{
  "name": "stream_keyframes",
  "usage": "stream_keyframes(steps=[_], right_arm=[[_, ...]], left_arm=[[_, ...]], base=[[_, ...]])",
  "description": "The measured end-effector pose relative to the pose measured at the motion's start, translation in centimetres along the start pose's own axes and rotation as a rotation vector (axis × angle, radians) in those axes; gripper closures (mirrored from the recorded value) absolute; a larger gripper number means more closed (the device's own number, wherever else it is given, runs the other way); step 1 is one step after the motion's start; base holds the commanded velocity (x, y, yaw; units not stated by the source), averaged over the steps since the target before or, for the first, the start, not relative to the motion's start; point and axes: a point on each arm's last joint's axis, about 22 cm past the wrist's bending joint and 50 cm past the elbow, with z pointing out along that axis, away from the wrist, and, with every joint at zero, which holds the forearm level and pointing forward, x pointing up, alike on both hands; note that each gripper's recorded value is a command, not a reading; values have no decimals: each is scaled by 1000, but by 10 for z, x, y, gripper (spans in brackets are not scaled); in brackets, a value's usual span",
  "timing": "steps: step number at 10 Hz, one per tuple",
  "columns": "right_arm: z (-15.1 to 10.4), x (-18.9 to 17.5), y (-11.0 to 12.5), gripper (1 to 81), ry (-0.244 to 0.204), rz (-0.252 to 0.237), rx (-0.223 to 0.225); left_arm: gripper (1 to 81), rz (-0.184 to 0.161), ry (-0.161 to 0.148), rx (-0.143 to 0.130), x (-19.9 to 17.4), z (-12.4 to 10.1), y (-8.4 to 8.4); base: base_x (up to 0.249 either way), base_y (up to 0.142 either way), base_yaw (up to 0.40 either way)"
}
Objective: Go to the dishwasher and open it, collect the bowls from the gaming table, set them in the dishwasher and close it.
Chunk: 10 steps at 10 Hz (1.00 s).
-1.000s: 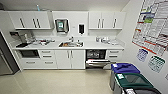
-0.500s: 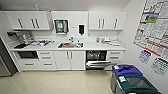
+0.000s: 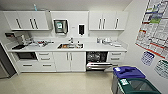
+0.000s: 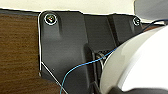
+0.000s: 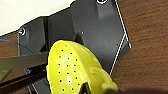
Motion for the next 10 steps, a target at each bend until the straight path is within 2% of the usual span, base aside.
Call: stream_keyframes(steps=[10], right_arm=[[2,0,-5,811,-1,0,6]], left_arm=[[811,-1,-2,4,-2,-1,-2]], base=[[104,0,0]])
